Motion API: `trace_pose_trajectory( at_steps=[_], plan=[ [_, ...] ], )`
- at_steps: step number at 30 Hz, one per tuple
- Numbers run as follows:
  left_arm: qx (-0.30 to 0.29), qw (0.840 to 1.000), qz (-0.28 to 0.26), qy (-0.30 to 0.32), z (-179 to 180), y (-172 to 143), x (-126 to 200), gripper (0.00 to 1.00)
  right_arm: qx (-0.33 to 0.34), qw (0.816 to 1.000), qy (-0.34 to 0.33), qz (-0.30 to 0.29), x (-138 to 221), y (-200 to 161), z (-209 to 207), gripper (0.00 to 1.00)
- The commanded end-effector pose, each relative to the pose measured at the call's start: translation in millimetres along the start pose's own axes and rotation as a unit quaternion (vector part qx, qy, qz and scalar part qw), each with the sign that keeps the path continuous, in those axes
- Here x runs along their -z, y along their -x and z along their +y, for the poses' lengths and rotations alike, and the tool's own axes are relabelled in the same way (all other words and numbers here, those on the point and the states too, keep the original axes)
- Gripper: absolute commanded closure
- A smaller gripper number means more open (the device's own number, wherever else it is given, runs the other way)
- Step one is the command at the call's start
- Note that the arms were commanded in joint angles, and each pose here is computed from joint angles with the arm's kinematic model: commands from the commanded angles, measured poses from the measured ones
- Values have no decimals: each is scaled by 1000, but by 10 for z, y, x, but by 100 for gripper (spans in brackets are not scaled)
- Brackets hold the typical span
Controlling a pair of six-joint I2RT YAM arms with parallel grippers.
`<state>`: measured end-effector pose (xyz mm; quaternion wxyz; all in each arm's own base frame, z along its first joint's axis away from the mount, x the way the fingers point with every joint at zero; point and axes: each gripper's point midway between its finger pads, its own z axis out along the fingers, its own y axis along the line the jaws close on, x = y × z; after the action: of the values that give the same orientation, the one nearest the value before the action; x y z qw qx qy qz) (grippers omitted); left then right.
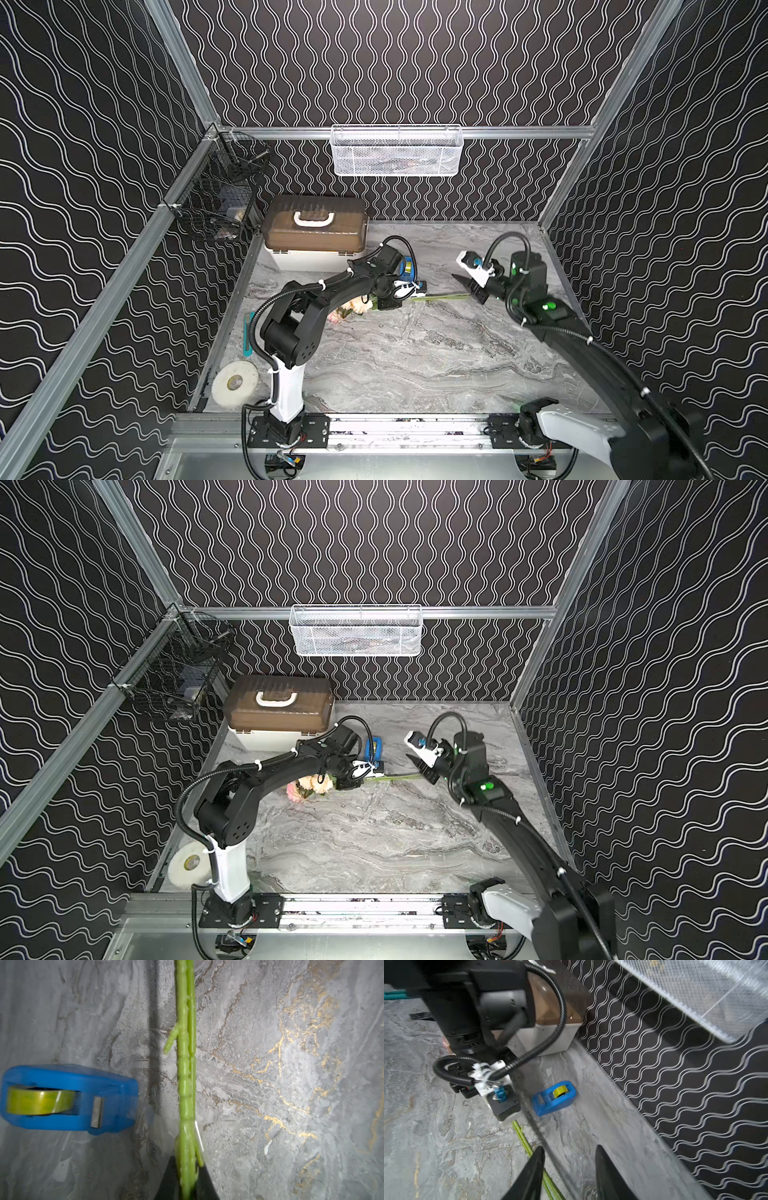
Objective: Wrap bouquets with tape
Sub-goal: Wrap the tape around the bouquet.
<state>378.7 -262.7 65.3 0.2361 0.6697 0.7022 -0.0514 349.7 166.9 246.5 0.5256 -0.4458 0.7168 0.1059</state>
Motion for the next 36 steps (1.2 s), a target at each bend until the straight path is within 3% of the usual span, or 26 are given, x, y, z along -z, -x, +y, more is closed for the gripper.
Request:
trace_pose_trajectory(
  at_steps=[1,7,12,16,18,20,25,33,36],
  plan=[
    [-40,998,-1,54,181,71,31,100,-60,982,167,63,-39,-317,349,57],
    [-66,992,19,105,250,62,46,100,-72,946,294,118,-308,-575,412,54],
    [-109,972,25,206,405,62,97,100,-90,921,358,126,-582,-753,480,53],
    [-128,965,30,227,427,48,117,100,-71,923,350,141,-861,-870,419,51],
    [-137,954,22,267,476,77,144,100,-57,924,343,158,-973,-902,382,50],
    [-149,946,22,286,485,100,164,100,-59,912,363,179,-1073,-1033,436,49],
    [-169,938,18,303,449,129,160,100,-37,908,362,208,-1287,-1171,433,48],
    [-180,928,24,326,477,126,169,100,-33,887,413,203,-1294,-1099,580,48],
    [-187,922,28,338,498,107,151,100,-31,891,409,197,-1292,-1038,555,48]
  ],
)
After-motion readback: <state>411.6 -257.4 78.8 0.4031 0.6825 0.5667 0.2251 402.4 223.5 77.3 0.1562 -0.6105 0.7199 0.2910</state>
